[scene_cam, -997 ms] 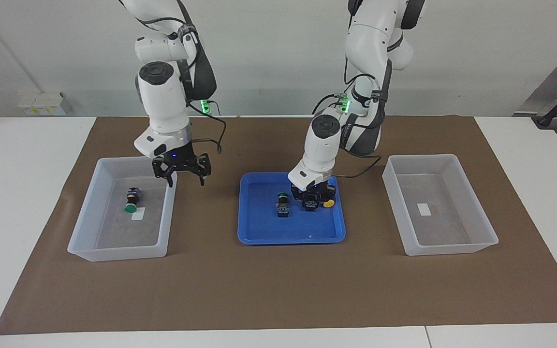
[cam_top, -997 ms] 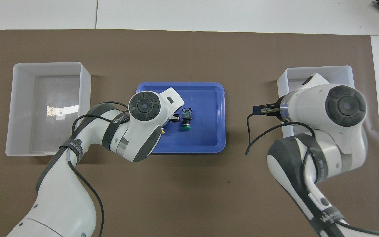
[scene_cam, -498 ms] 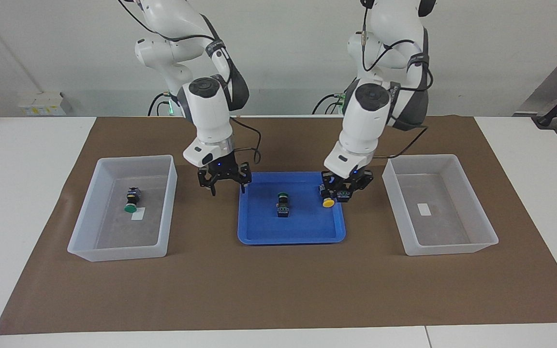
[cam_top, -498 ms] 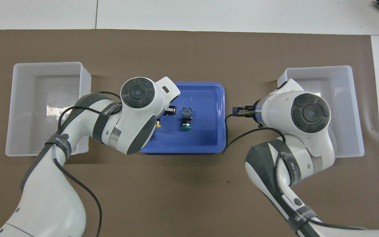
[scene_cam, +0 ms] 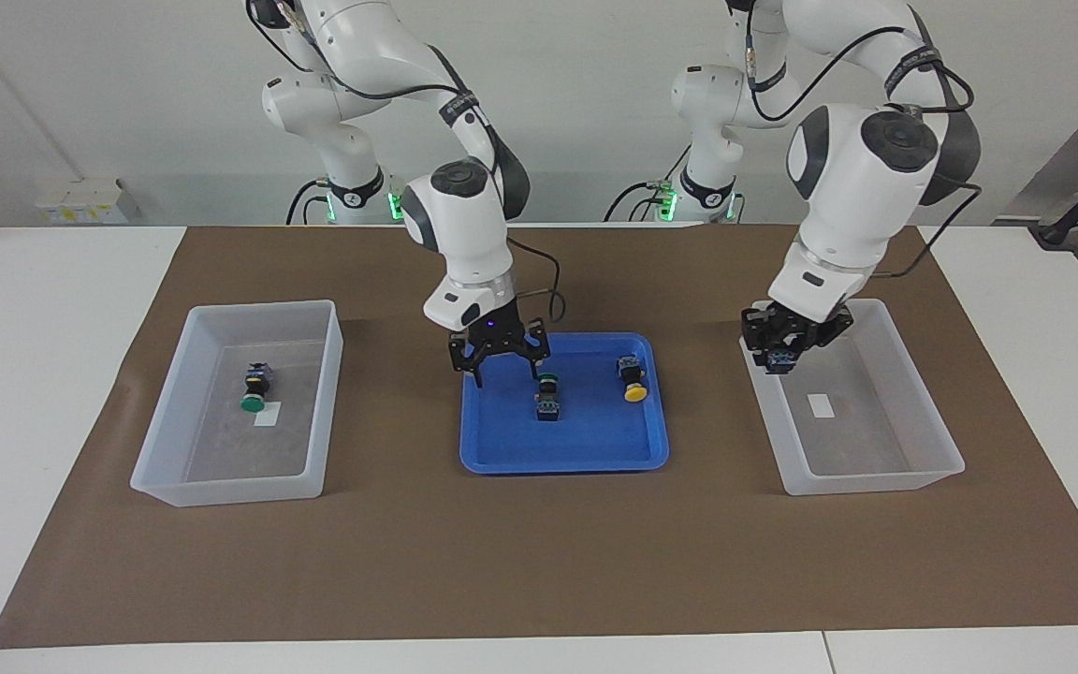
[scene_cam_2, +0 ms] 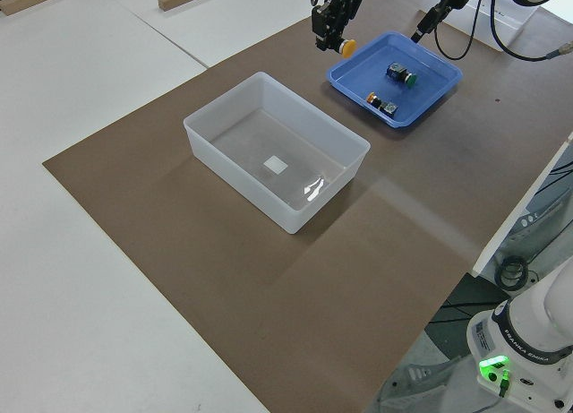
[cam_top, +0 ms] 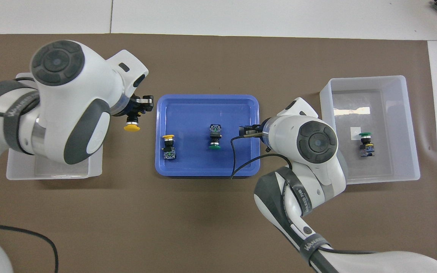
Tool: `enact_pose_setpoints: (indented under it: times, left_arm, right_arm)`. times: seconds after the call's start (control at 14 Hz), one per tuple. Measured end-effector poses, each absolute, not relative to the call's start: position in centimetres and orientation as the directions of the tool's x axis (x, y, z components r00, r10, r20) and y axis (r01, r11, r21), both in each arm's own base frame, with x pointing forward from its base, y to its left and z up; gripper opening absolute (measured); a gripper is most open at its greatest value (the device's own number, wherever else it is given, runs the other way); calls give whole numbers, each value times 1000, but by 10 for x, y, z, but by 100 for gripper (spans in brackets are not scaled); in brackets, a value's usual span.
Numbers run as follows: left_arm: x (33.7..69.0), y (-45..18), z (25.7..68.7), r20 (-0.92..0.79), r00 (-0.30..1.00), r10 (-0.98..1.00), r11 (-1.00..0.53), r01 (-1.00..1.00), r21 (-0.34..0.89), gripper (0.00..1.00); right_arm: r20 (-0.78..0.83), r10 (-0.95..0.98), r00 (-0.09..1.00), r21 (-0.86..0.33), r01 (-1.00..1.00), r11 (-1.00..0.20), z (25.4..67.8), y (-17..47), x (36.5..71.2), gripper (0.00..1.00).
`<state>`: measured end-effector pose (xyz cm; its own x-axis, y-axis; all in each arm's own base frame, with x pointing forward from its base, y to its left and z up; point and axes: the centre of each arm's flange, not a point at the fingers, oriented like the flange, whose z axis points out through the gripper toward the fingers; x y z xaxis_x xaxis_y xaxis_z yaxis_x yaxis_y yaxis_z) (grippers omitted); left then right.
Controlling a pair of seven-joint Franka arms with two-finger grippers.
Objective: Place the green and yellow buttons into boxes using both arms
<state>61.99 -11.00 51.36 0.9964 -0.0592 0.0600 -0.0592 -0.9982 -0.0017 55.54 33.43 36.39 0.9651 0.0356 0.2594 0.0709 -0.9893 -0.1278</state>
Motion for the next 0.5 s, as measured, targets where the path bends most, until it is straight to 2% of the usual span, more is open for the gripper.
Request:
enact_pose_setpoints:
  times: [0.28,0.5]
  left_arm:
    - [627,-44,507,48,994,-100,-995,-100,-8,45]
    - [627,-21,479,68,994,-86,-996,-85,-10,45]
  right_arm:
    - [255,83,963,-44,97,-994,331,377,560,89]
    - [253,106,962,-7,111,-994,313,381,561,85]
